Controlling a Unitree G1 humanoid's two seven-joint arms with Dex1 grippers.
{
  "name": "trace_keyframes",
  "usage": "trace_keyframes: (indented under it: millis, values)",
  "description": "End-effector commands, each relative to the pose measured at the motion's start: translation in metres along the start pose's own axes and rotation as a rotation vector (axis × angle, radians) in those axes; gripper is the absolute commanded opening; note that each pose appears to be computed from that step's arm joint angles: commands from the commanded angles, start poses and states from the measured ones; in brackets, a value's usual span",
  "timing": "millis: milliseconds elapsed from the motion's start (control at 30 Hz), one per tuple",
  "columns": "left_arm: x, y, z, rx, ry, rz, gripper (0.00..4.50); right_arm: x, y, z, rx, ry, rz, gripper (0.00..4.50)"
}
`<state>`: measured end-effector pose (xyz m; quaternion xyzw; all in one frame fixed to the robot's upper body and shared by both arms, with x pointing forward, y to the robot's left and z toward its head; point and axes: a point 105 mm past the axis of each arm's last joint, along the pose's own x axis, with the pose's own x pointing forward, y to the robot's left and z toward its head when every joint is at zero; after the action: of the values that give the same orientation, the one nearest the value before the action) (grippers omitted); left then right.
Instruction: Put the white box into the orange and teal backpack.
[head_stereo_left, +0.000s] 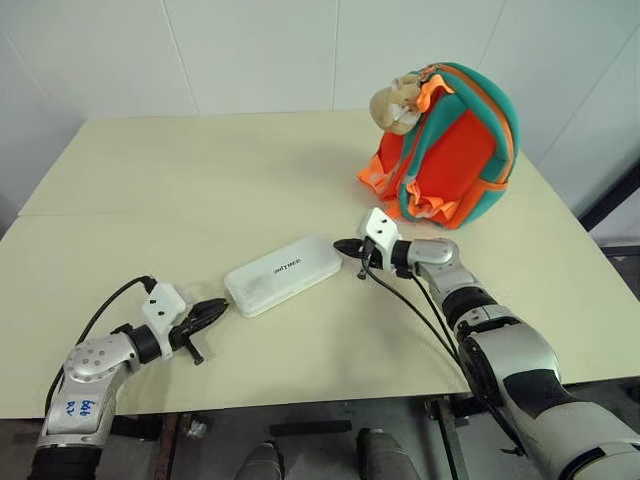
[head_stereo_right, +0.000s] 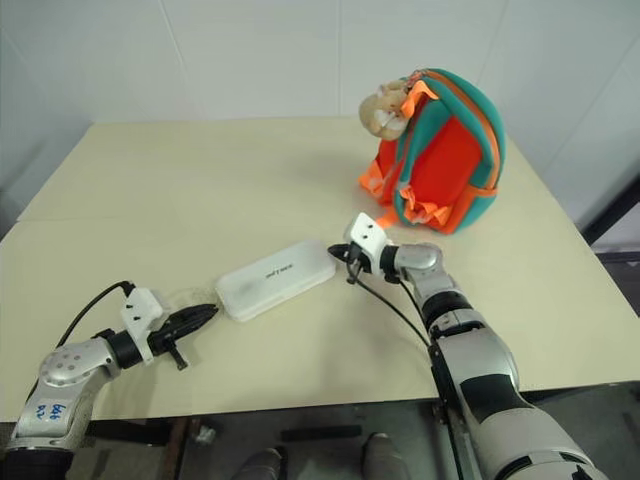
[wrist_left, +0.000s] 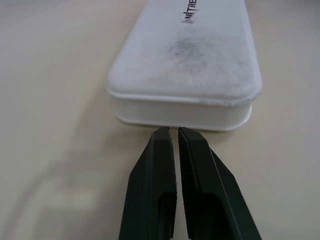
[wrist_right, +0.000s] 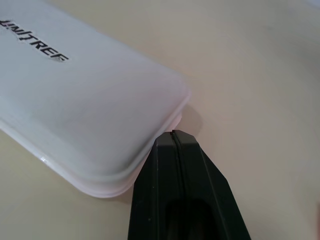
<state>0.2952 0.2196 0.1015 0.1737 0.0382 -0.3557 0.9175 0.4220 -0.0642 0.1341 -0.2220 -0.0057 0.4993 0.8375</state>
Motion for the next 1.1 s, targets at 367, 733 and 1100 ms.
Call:
trace_keyframes:
  millis: [367,733,1100]
  values:
    - [0.021,-0.004,0.012,0.025,-0.046,-0.031,0.31,-0.015,0.034,-0.006,0.014,-0.105,0.201,0.0]
    - [0.055,-0.025,0.022,0.016,-0.099,-0.181,0.31,-0.071,0.061,-0.018,0.063,-0.068,0.229,0.0]
    - [0.052,-0.03,0.007,-0.013,-0.028,-0.214,0.31,-0.092,0.054,-0.024,0.033,-0.008,0.139,0.0]
